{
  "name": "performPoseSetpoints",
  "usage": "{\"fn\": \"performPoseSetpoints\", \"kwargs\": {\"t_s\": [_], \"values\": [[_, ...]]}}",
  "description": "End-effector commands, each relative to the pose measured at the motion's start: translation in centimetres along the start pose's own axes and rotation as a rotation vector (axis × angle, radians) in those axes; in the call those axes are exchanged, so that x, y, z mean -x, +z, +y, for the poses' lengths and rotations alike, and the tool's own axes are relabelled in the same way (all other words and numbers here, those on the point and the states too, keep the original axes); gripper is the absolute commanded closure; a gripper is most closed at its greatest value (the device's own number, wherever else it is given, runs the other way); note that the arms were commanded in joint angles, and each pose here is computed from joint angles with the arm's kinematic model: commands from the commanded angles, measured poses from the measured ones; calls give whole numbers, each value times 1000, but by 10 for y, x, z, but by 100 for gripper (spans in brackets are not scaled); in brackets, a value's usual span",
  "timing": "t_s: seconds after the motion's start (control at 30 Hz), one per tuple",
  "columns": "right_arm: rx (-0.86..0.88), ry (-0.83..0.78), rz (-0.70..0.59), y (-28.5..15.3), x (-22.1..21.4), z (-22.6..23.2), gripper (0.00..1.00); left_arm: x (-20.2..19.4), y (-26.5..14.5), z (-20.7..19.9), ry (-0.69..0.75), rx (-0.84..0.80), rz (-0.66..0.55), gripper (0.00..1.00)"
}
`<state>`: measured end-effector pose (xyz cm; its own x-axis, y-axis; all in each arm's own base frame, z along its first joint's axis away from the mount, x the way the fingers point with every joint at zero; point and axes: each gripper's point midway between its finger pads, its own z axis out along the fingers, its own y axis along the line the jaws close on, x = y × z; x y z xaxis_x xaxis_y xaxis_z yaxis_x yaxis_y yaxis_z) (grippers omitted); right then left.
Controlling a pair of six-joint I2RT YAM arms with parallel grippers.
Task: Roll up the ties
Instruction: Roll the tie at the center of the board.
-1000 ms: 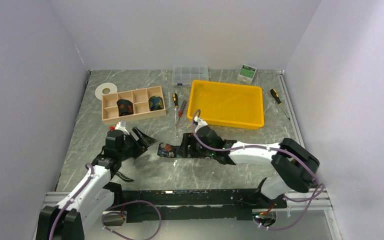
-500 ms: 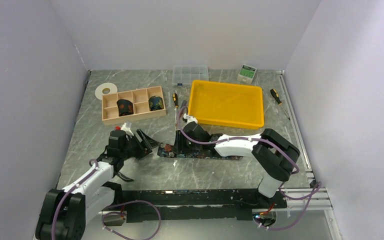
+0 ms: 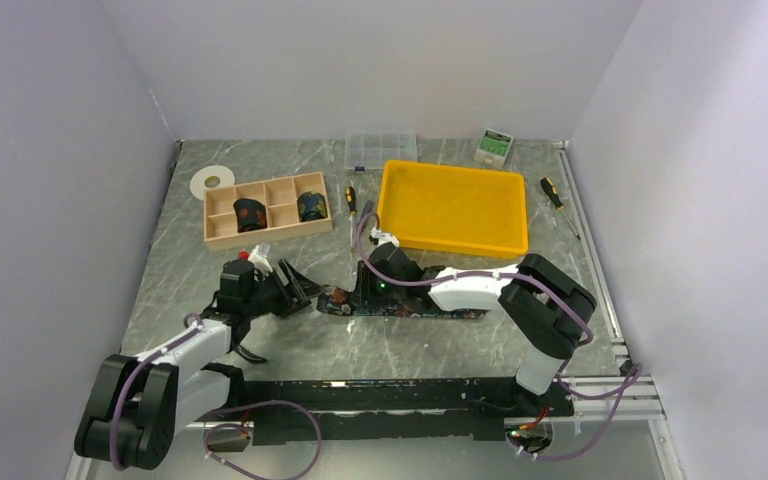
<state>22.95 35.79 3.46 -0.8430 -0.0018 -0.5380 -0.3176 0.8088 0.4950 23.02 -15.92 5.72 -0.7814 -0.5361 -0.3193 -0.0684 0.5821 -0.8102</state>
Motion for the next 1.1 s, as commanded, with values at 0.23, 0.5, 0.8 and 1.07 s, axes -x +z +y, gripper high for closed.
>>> {"fn": "performPoseSetpoints", "kwargs": {"t_s": [0.23,0.5,0.8,1.07], "values": [[0,10,10,1,-9,-19,59,-17,18,-14,65,-68,111,28],[35,6,-66,-22,14,-4,49,-8,8,-7,68,17,49,27],[112,-62,-30,-17,17,36,39,-1,-12,-8,90,55,-26,22],[59,-76,19,1,2,23,51,-10,-5,-5,75,41,27,25]]}}
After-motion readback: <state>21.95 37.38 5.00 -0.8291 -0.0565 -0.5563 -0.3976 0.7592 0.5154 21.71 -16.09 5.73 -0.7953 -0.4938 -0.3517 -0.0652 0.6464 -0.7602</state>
